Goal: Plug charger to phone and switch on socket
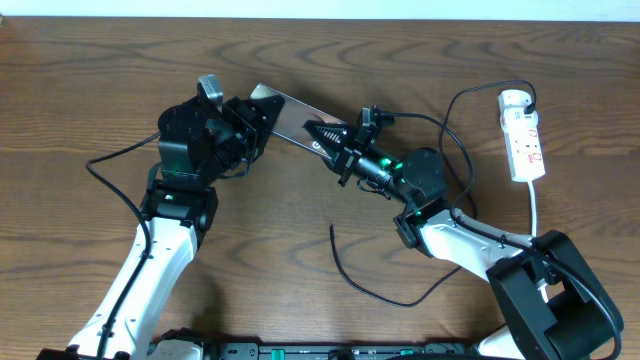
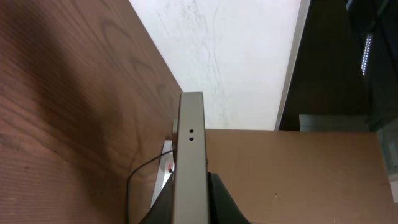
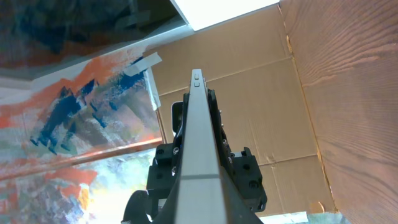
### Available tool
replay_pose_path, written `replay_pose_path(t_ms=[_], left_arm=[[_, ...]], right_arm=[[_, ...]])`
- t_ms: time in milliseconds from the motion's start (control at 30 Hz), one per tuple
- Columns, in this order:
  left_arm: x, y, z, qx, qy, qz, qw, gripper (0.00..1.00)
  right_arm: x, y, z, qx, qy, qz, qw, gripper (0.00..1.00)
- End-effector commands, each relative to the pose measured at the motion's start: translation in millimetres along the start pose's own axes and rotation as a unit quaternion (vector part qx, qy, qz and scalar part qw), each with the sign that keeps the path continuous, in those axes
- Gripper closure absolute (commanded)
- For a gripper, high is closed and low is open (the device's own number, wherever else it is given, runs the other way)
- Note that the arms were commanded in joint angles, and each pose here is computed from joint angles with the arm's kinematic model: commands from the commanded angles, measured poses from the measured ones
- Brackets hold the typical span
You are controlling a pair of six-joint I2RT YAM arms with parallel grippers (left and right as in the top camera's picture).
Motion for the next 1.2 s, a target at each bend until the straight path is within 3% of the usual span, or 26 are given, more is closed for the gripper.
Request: replay_pose_path(t_ms=[0,167,433,733,800,1033,1100,1167], left_arm=[[-0.1,-1.5,-4.1,-0.02,-0.012,0.008,1.0,0.93],[-0.1,-1.5,-4.2,-0.02,-0.013,0.008,1.0,0.93],[-0.1,-1.5,-4.1,-0.02,-0.012,0.008,1.0,0.93],[-0.1,-1.5,-4.2,-0.02,-0.013,0.008,1.0,0.92],[0.2,-0.9,-3.9,-0.021,-0.012,0.007,1.0,0.92],[2.0,2.3,-1.4,-0.018,-0.008,0.004,1.0,0.93],[3.0,4.1,-0.6,-0.017,-0.007,0.002,1.0,0.93],[4.9,6.9,0.7,-0.016,-0.008,0.002,1.0,0.93]], right_arm=[[-6.4,-18.9,-1.8,0.011,-0.021,0.054,0.998,0.99],[-6.4,-19.0,-1.7,0.011,-0.021,0.054,0.998,0.99],[-6.3,-18.9,-1.8,0.011,-0.021,0.054,0.998,0.83],[-6.3,-18.9,-1.8,0.011,-0.021,0.054,0.998,0.78],[-6.3,-18.9,-1.8,0.011,-0.021,0.054,0.998,0.69],[-6.3,-18.6,-1.5,0.011,-0.02,0.053,0.998,0.12],[-6.3,-18.1,-1.2,0.011,-0.018,0.05,0.999,0.02],[-6.4,-17.7,-0.9,0.011,-0.016,0.047,0.999,0.01]])
Point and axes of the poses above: each gripper's point midway between its finger pads, its own x axis back along the fingers, its own z axis along the line the jaws close on, y = z × x, the point moved 10 cm from there along x, back along the fingers, and after that the axes turned 13 degrees about -x, right-handed, at the moved point
